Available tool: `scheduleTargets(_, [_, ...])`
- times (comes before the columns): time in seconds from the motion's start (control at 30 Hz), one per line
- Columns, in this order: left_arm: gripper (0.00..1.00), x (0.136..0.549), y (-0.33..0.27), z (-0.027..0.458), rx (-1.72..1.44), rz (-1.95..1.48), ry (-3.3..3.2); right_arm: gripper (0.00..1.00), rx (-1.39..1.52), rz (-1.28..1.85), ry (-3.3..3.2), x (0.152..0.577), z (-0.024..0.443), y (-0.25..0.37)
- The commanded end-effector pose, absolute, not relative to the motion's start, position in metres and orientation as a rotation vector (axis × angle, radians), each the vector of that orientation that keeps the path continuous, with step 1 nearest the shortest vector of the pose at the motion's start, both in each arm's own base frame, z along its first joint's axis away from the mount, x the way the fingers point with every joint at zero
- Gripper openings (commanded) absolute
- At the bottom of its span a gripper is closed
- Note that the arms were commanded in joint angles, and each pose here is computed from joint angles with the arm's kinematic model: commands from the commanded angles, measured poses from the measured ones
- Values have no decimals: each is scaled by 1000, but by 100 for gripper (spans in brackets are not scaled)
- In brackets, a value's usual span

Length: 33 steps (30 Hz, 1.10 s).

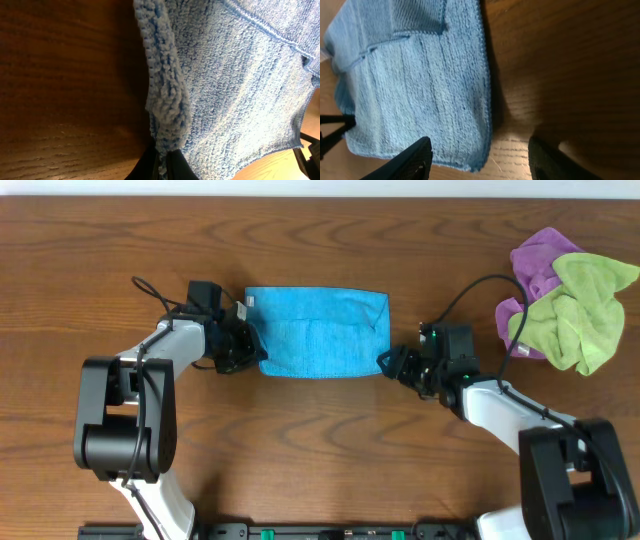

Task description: Fold the cloth

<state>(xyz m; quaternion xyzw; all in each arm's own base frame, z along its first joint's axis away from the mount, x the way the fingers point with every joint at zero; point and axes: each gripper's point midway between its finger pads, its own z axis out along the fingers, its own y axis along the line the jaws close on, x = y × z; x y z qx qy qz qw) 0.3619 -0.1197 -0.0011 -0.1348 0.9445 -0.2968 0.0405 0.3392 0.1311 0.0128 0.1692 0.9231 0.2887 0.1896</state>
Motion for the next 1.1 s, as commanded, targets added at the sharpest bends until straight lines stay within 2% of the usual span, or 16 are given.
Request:
scheduleTargets(0.0, [6, 357, -118, 0, -377, -880, 2898, 62, 534, 808, 2632, 333, -2, 135])
scheduleTargets(0.27, [6, 357, -118, 0, -377, -881, 2898, 61, 469, 809, 2617, 336, -7, 155])
scheduleTargets(0.33, [6, 357, -121, 2, -373, -907, 2895, 48, 471, 782, 2623, 335, -11, 154])
scheduleTargets(0.37, [6, 356, -122, 3, -371, -922, 2893, 34, 474, 770, 2621, 336, -12, 153])
scheduleTargets(0.47, [6, 355, -126, 5, -365, -963, 2889, 2, 427, 789, 2579, 344, -5, 156])
scheduleTargets(0.63, [6, 354, -129, 14, -358, -991, 2881, 1, 178, 1106, 2395, 359, 44, 197])
scheduleTargets(0.7, [6, 359, -128, 32, -333, -984, 2838, 2, 114, 1192, 2306, 364, 74, 207])
scheduleTargets(0.9, [6, 399, -102, 97, -353, -736, 2624, 2, 109, 1116, 2135, 392, 133, 200])
scheduleTargets(1.07, [6, 428, -98, 137, -382, -723, 2489, 2, 104, 1039, 2046, 423, 174, 197])
